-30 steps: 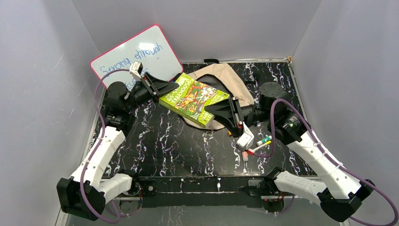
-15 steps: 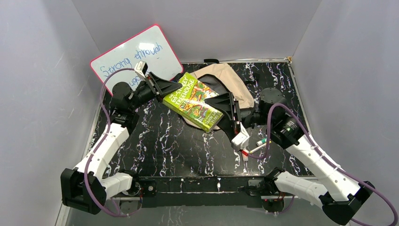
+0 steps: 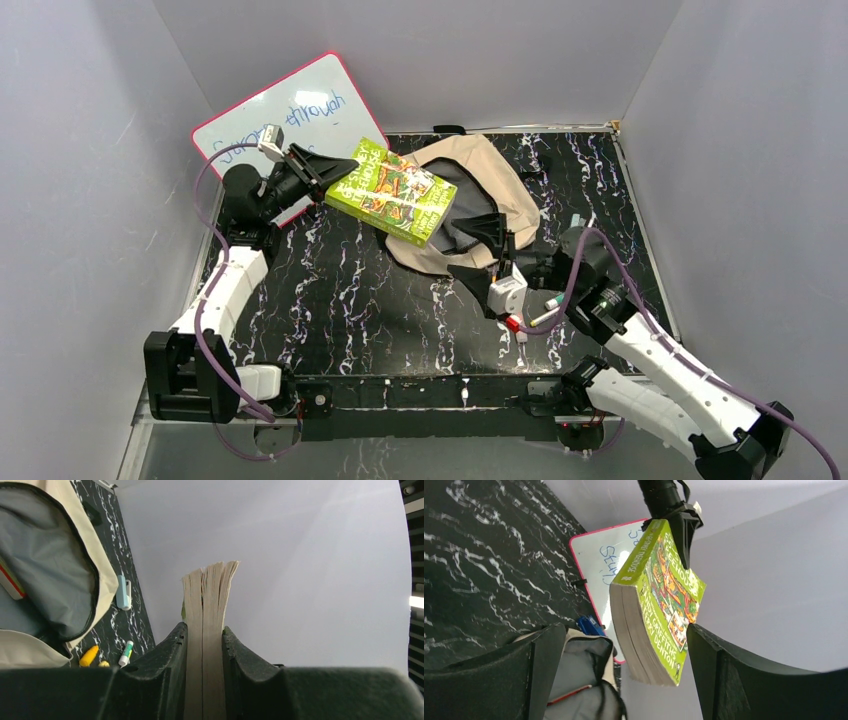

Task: Pack the student bag
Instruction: Pick up the book from the center of the board.

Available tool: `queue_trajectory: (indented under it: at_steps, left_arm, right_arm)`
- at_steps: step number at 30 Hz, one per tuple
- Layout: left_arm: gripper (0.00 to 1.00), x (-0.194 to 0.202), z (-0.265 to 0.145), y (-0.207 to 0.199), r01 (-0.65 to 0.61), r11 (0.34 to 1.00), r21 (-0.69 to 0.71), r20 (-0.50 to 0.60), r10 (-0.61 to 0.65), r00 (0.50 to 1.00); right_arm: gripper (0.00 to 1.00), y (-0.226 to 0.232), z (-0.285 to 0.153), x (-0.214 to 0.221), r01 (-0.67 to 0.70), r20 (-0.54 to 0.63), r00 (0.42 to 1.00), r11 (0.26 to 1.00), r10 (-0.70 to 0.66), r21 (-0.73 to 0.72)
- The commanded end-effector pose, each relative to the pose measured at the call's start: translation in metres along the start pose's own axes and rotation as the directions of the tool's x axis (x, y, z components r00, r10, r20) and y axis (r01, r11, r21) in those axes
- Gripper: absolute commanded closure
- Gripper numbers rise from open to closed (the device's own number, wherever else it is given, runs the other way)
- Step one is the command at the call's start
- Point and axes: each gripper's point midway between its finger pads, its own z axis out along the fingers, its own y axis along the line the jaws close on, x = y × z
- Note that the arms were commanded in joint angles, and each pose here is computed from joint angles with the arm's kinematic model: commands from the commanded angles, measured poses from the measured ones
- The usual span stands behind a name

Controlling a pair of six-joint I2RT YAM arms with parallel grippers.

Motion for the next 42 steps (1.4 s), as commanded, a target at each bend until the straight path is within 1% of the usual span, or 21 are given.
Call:
queue_trajectory:
  at_steps: [1, 2, 4, 6, 7, 9, 11, 12, 14, 16, 18, 21, 22, 24, 25, 27, 30, 33, 37, 39, 42]
  left_arm:
    - [1.00, -0.012, -0.003, -0.032, -0.152, 0.983, 0.105, 0.062, 0.146, 0.987]
    - [1.00, -0.016, -0.003, -0.033, -0.175, 0.979, 0.107, 0.087, 0.166, 0.982]
    - [1.00, -0.023, -0.004, -0.035, -0.230, 0.967, 0.109, 0.128, 0.216, 0.968]
    - [1.00, -0.029, -0.003, -0.038, -0.275, 0.955, 0.110, 0.154, 0.257, 0.954]
    - [1.00, -0.032, -0.004, -0.041, -0.294, 0.949, 0.114, 0.170, 0.273, 0.947]
    - [1.00, -0.037, -0.005, -0.046, -0.338, 0.933, 0.122, 0.217, 0.308, 0.926]
    - [1.00, -0.043, -0.006, -0.048, -0.379, 0.918, 0.121, 0.261, 0.339, 0.904]
    - [1.00, -0.046, -0.007, -0.048, -0.396, 0.911, 0.118, 0.282, 0.351, 0.893]
    - [1.00, -0.051, -0.009, -0.049, -0.424, 0.898, 0.112, 0.325, 0.371, 0.870]
    - [1.00, -0.055, -0.010, -0.052, -0.449, 0.887, 0.112, 0.354, 0.386, 0.852]
    - [1.00, -0.056, -0.011, -0.055, -0.468, 0.876, 0.116, 0.373, 0.398, 0.838]
    - [1.00, -0.057, -0.013, -0.061, -0.486, 0.865, 0.129, 0.389, 0.406, 0.827]
    - [1.00, -0.057, -0.013, -0.063, -0.491, 0.860, 0.135, 0.393, 0.409, 0.824]
    - [1.00, -0.057, -0.015, -0.067, -0.497, 0.855, 0.146, 0.402, 0.408, 0.820]
    - [1.00, -0.057, -0.016, -0.069, -0.499, 0.853, 0.150, 0.407, 0.407, 0.818]
    - [1.00, -0.056, -0.016, -0.070, -0.492, 0.856, 0.160, 0.405, 0.397, 0.823]
    - [1.00, -0.054, -0.017, -0.069, -0.487, 0.858, 0.164, 0.403, 0.392, 0.827]
    - [1.00, -0.053, -0.017, -0.067, -0.481, 0.861, 0.164, 0.401, 0.387, 0.830]
    - [1.00, -0.052, -0.018, -0.067, -0.469, 0.866, 0.173, 0.397, 0.375, 0.838]
    - [1.00, -0.050, -0.018, -0.068, -0.472, 0.864, 0.177, 0.396, 0.377, 0.838]
    - [1.00, -0.050, -0.019, -0.067, -0.474, 0.863, 0.174, 0.395, 0.380, 0.836]
  right_arm:
    - [0.01, -0.056, -0.018, -0.003, -0.309, 0.069, 0.950, 0.877, 0.305, 0.368]
    - [0.01, -0.061, -0.020, 0.006, -0.449, 0.104, 0.886, 0.782, 0.452, 0.432]
    - [0.01, -0.071, -0.025, 0.029, -0.630, 0.171, 0.732, 0.558, 0.660, 0.540]
    - [0.01, -0.074, -0.029, 0.048, -0.733, 0.261, 0.556, 0.317, 0.789, 0.602]
    - [0.01, -0.074, -0.032, 0.055, -0.759, 0.321, 0.475, 0.197, 0.819, 0.621]
    - [0.04, -0.074, -0.041, 0.068, -0.779, 0.472, 0.293, -0.079, 0.831, 0.622]
    - [0.07, -0.068, -0.050, 0.081, -0.736, 0.607, 0.105, -0.349, 0.788, 0.580]
    - [0.08, -0.063, -0.053, 0.085, -0.704, 0.662, 0.030, -0.454, 0.749, 0.545]
    - [0.11, -0.056, -0.052, 0.090, -0.663, 0.750, -0.093, -0.603, 0.655, 0.445]
    - [0.13, -0.050, -0.047, 0.093, -0.630, 0.808, -0.200, -0.704, 0.555, 0.327]
    - [0.11, -0.055, -0.036, 0.091, -0.648, 0.821, -0.284, -0.731, 0.495, 0.216]
    - [0.02, -0.061, -0.012, 0.093, -0.675, 0.792, -0.401, -0.733, 0.460, 0.084]
    - [0.01, -0.059, -0.003, 0.095, -0.671, 0.768, -0.446, -0.740, 0.459, 0.053]
    - [0.01, -0.063, 0.007, 0.098, -0.677, 0.746, -0.498, -0.736, 0.442, -0.015]
    - [0.01, -0.063, 0.011, 0.101, -0.673, 0.743, -0.513, -0.739, 0.430, -0.037]
    - [0.01, -0.064, 0.027, 0.104, -0.689, 0.702, -0.546, -0.721, 0.457, -0.066]
    - [0.01, -0.068, 0.038, 0.104, -0.713, 0.676, -0.556, -0.696, 0.484, -0.088]
    - [0.01, -0.076, 0.045, 0.095, -0.745, 0.649, -0.569, -0.652, 0.505, -0.145]
    - [0.02, -0.074, 0.056, 0.100, -0.729, 0.615, -0.603, -0.665, 0.509, -0.164]
    - [0.05, -0.073, 0.059, 0.101, -0.724, 0.607, -0.613, -0.667, 0.506, -0.175]
    - [0.21, -0.074, 0.061, 0.103, -0.722, 0.606, -0.618, -0.666, 0.501, -0.185]
